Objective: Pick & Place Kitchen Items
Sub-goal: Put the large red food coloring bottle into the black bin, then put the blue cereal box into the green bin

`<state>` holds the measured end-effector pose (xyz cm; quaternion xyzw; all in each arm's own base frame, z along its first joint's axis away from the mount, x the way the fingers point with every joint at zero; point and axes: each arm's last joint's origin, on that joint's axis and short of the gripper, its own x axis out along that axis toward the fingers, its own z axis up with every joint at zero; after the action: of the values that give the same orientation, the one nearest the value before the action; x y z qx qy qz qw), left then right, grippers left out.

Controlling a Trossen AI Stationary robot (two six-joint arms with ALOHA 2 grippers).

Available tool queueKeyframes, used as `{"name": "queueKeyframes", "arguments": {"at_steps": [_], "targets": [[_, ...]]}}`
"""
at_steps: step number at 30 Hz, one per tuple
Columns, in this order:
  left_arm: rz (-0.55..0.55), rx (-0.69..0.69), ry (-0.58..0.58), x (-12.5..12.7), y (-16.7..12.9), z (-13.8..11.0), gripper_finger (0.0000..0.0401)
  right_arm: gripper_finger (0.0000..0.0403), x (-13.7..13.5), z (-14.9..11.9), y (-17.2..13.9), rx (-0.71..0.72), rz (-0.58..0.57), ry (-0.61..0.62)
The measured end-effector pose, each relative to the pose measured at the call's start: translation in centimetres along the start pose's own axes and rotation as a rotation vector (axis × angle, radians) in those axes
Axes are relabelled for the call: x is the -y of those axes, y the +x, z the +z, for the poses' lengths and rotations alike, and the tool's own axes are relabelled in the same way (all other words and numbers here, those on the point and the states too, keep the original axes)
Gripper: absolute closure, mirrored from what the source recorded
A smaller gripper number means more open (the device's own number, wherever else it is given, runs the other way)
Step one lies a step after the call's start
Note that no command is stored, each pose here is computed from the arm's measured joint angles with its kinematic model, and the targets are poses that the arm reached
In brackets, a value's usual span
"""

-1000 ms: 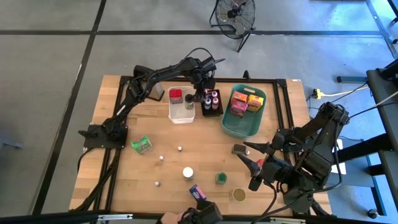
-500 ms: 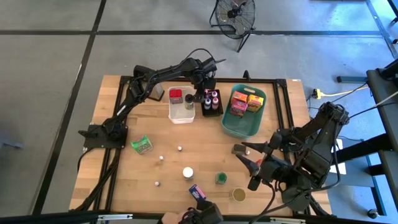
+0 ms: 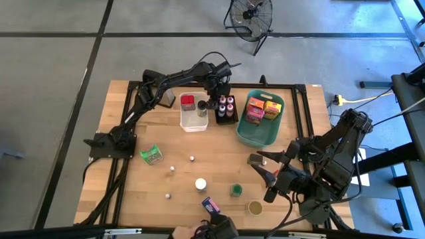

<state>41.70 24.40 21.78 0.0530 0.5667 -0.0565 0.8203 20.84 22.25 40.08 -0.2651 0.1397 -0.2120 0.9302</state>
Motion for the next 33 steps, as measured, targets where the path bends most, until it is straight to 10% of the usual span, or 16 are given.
{"name": "queueKeyframes", "arguments": {"at_steps": [10, 18, 33], "targets": [[0.031, 0.026, 0.013, 0.1, -0.7, 0.5, 0.0186, 0.0192, 0.0, 0.0, 0.0, 0.000, 0.002, 0.000], [0.097, 0.136, -0.033, 2.1, -8.0, 2.1, 0.0186, 0.0192, -0.1, 0.0, 0.0, -0.006, 0.046, 0.000], [-0.037, 0.087, -0.254, 15.1, -21.2, 0.5, 0.0189, 0.0192, -2.8, 0.0, 3.0, -0.180, 0.646, 0.237]]}}
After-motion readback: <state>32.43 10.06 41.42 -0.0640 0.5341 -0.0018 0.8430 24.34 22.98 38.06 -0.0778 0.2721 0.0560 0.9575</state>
